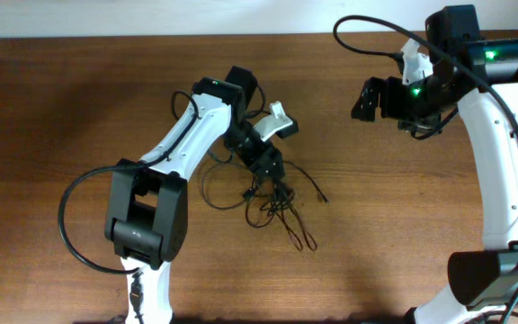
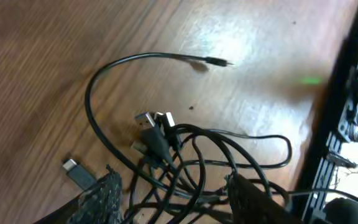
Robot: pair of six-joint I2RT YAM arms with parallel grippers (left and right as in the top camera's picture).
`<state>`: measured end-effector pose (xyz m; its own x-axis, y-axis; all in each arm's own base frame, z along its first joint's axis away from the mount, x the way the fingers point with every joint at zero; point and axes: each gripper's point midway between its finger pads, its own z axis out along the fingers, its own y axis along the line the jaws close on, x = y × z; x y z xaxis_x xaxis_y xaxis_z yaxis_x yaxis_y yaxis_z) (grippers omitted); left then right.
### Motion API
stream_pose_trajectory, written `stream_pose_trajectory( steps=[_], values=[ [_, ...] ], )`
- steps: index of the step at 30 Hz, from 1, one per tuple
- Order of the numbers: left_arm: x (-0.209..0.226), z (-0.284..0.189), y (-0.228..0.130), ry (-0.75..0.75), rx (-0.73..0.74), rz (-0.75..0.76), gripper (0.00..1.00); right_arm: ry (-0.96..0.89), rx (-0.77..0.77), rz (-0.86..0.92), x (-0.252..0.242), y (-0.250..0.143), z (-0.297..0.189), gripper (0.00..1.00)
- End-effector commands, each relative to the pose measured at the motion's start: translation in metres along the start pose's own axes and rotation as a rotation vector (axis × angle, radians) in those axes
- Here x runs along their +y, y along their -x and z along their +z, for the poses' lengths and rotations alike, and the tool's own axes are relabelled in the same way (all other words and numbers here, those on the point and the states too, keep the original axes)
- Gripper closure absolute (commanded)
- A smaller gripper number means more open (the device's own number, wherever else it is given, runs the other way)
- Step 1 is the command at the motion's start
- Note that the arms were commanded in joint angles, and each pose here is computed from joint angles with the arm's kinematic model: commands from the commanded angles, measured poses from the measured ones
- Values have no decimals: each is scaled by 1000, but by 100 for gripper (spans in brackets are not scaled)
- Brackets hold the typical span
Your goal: Untangle cables
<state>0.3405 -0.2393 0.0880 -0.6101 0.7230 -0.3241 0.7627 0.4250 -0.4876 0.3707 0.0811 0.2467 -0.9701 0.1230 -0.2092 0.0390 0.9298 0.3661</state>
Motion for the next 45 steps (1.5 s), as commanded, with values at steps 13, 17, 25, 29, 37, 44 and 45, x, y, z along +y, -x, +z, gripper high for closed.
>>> stream_pose_trajectory(
  steps=[13,17,25,29,37,44,45],
  values=[
    [-6,15,-26,-92,129,9,45,-19,-10,-15,-2,0,-4,1],
    [-4,13,-39,-69,197,-11,46,-34,-12,-14,-4,0,-4,1],
    [5,9,-50,5,256,-160,65,-35,-6,-28,-5,-1,-5,1],
    [13,-23,-12,159,124,-368,61,-35,-5,-37,-5,-2,-4,1],
    [2,-110,-9,524,-126,-862,72,-36,-3,-47,-5,-2,-4,1],
    [-10,-9,-64,598,53,-1036,76,-36,0,-66,-5,-3,-4,1],
    [-8,-2,-65,598,39,-1045,76,-37,1,-70,-5,-3,-4,1]
  ],
)
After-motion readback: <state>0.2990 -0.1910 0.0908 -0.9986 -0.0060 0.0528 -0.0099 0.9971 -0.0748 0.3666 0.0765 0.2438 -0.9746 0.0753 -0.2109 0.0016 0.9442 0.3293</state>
